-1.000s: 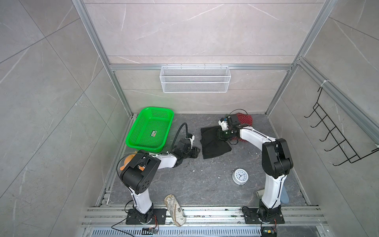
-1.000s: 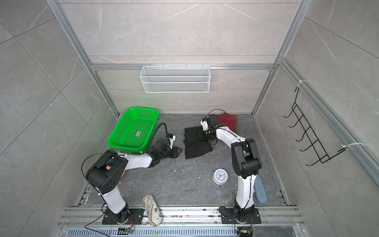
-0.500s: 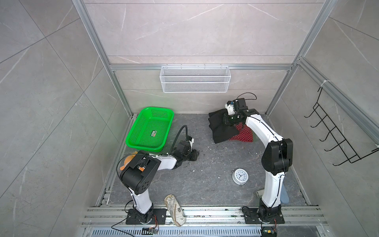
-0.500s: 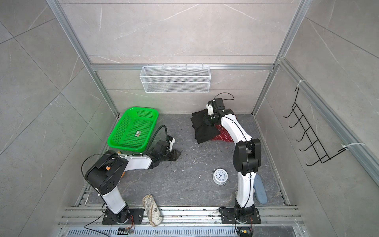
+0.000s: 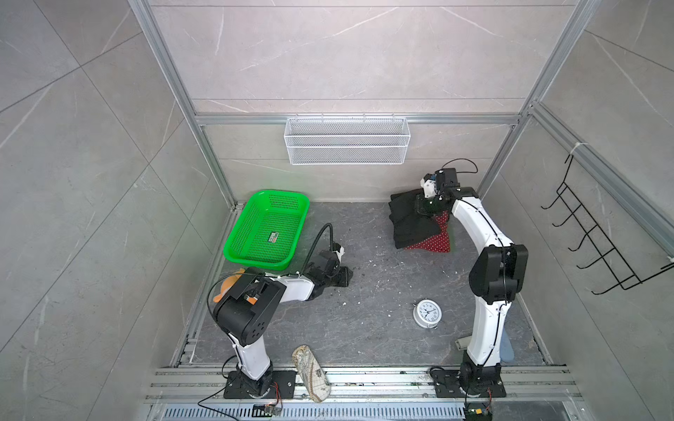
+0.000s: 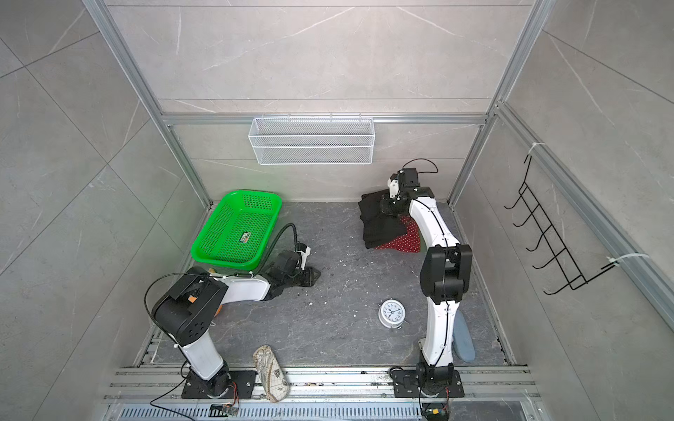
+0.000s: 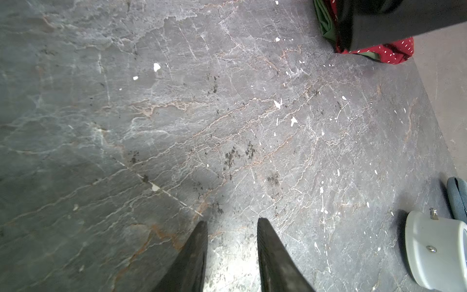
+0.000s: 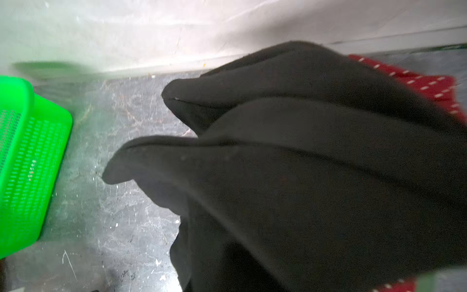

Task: Fold and stack skirts
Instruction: Place the skirt among several skirts, then smooth out the skirt among several skirts, then smooth out the skirt on several skirts, then reset both arms

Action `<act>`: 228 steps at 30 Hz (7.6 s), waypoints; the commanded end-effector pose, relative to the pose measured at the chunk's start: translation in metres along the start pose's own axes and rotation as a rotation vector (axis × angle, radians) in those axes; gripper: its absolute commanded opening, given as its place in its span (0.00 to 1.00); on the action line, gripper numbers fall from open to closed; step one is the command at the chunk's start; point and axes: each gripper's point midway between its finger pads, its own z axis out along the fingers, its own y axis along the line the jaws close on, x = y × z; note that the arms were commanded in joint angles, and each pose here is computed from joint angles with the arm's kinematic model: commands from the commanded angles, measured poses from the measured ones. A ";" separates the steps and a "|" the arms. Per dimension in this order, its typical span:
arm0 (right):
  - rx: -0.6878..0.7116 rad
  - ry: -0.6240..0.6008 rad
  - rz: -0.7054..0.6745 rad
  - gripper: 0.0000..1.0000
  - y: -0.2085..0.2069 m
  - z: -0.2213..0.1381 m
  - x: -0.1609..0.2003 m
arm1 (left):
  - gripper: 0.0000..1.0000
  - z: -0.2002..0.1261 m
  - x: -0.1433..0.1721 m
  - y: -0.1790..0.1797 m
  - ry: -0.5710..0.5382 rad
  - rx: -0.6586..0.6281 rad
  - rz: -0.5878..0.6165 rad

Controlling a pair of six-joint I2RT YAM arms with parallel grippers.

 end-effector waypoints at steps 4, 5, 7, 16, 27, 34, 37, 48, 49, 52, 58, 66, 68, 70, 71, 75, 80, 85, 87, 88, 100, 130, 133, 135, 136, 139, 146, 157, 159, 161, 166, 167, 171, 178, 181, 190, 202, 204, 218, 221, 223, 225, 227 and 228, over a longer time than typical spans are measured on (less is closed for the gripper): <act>-0.044 -0.032 0.038 0.00 -0.013 -0.006 -0.014 | 0.36 -0.001 -0.002 0.000 -0.017 -0.009 0.003; -0.042 -0.030 0.044 0.00 -0.016 -0.004 -0.014 | 0.36 -0.001 -0.001 0.001 -0.014 -0.010 0.000; -0.038 -0.025 0.052 0.00 -0.022 -0.002 -0.013 | 0.36 0.000 0.000 0.002 -0.013 -0.011 -0.003; 0.037 0.030 0.067 0.00 -0.061 0.028 -0.002 | 0.36 0.001 0.000 0.001 -0.009 -0.008 -0.012; 0.145 0.048 0.091 0.00 -0.102 0.061 0.006 | 0.36 0.005 0.002 0.000 0.009 -0.006 -0.020; 0.191 0.059 0.140 0.10 -0.126 0.071 0.015 | 0.36 0.011 0.001 -0.004 0.022 0.005 -0.021; 0.214 0.043 0.152 0.19 -0.134 0.068 0.015 | 0.36 0.013 0.001 -0.005 0.026 0.010 -0.019; 0.255 -0.086 0.143 0.79 -0.135 0.031 0.004 | 0.36 0.016 0.001 -0.009 0.029 0.022 -0.016; 0.259 -0.101 0.144 0.84 -0.135 0.027 0.003 | 0.36 0.016 0.001 -0.010 0.028 0.024 -0.014; 0.264 -0.144 0.140 1.00 -0.131 0.013 -0.001 | 0.36 0.016 0.000 -0.010 0.026 0.026 -0.012; 0.250 -0.232 0.138 1.00 -0.117 -0.020 -0.012 | 0.36 0.014 -0.004 -0.015 0.000 0.054 0.009; -0.007 -0.188 0.177 1.00 -0.075 -0.011 -0.003 | 0.36 0.009 -0.014 -0.026 -0.039 0.098 0.051; -0.036 -0.160 0.209 1.00 -0.075 0.002 0.004 | 0.37 0.006 -0.017 -0.030 -0.049 0.110 0.064; -0.044 -0.128 0.244 1.00 -0.079 0.016 0.014 | 0.37 0.003 -0.020 -0.033 -0.061 0.118 0.075; -0.041 -0.114 0.263 1.00 -0.082 0.023 0.020 | 0.38 0.001 -0.021 -0.034 -0.066 0.121 0.081; -0.035 -0.075 0.335 1.00 -0.100 0.049 0.039 | 0.40 -0.006 -0.023 -0.039 -0.083 0.133 0.103; -0.049 -0.050 0.378 1.00 -0.116 0.069 0.050 | 0.44 -0.016 -0.025 -0.048 -0.100 0.151 0.141; -0.097 -0.066 0.350 1.00 -0.109 0.062 0.047 | 0.47 -0.020 -0.030 -0.062 -0.116 0.170 0.199; -0.118 -0.097 0.328 1.00 -0.103 0.052 0.041 | 0.48 -0.021 -0.033 -0.066 -0.122 0.173 0.211; -0.124 -0.114 0.317 1.00 -0.100 0.046 0.038 | 0.48 -0.020 -0.033 -0.068 -0.122 0.175 0.215; -0.021 -0.266 0.281 1.00 -0.104 -0.002 0.009 | 0.50 -0.009 -0.050 -0.127 -0.130 0.261 0.399; -0.047 -0.203 0.294 1.00 -0.139 0.051 -0.015 | 0.58 0.153 -0.149 -0.240 -0.404 0.436 0.468; -0.048 -0.204 0.301 1.00 -0.144 0.053 -0.018 | 0.58 0.173 -0.144 -0.226 -0.332 0.390 0.429; -0.059 -0.198 0.309 1.00 -0.147 0.059 -0.019 | 0.58 0.180 -0.140 -0.217 -0.316 0.386 0.400; -0.062 -0.196 0.313 1.00 -0.148 0.061 -0.021 | 0.58 0.182 -0.139 -0.213 -0.308 0.384 0.390; -0.075 -0.187 0.320 1.00 -0.150 0.070 -0.024 | 0.58 0.182 -0.139 -0.205 -0.300 0.384 0.364; -0.094 -0.168 0.340 1.00 -0.156 0.087 -0.031 | 0.58 0.179 -0.137 -0.202 -0.274 0.400 0.365; -0.194 -0.217 0.316 1.00 -0.133 0.067 -0.046 | 0.58 0.172 -0.131 -0.205 -0.258 0.440 0.362; -0.214 -0.245 0.301 1.00 -0.124 0.053 -0.047 | 0.57 0.165 -0.131 -0.208 -0.270 0.453 0.364; -0.234 -0.261 0.295 1.00 -0.116 0.042 -0.043 | 0.58 0.158 -0.133 -0.211 -0.282 0.461 0.367; -0.273 -0.296 0.283 1.00 -0.098 0.016 -0.031 | 0.58 0.138 -0.138 -0.216 -0.304 0.468 0.393; -0.280 -0.299 0.280 1.00 -0.094 0.011 -0.028 | 0.58 0.133 -0.139 -0.217 -0.308 0.471 0.398; -0.288 -0.275 0.291 1.00 -0.083 -0.001 -0.009 | 0.58 0.118 -0.141 -0.220 -0.327 0.473 0.409; -0.281 -0.185 0.354 1.00 -0.076 -0.001 0.050 | 0.58 0.103 -0.139 -0.215 -0.337 0.457 0.430; -0.257 -0.152 0.373 1.00 -0.079 0.003 0.075 | 0.58 0.082 -0.150 -0.221 -0.371 0.459 0.446; -0.238 -0.161 0.347 1.00 -0.078 -0.008 0.068 | 0.60 0.052 -0.152 -0.207 -0.398 0.414 0.469; -0.300 -0.339 0.211 1.00 -0.030 -0.091 0.013 | 0.63 0.003 -0.153 -0.173 -0.431 0.282 0.495; -0.274 -0.342 0.181 1.00 -0.022 -0.100 0.019 | 0.67 -0.007 -0.152 -0.160 -0.421 0.220 0.496; 0.268 -0.423 0.100 1.00 -0.070 -0.117 0.121 | 0.94 -0.132 -0.101 0.004 -0.372 -0.375 0.409; 0.371 -0.439 0.035 1.00 -0.077 -0.105 0.144 | 0.94 -0.155 -0.082 0.038 -0.374 -0.470 0.383; 0.411 -0.455 -0.003 1.00 -0.076 -0.096 0.154 | 0.95 -0.167 -0.074 0.055 -0.382 -0.521 0.391; 0.411 -0.478 -0.017 1.00 -0.074 -0.086 0.159 | 0.95 -0.177 -0.067 0.074 -0.386 -0.569 0.374; 0.408 -0.517 -0.030 1.00 -0.076 -0.078 0.162 | 0.96 -0.185 -0.064 0.090 -0.397 -0.596 0.346; 0.437 -0.500 -0.046 0.99 -0.078 -0.074 0.165 | 0.96 -0.187 -0.062 0.097 -0.400 -0.606 0.337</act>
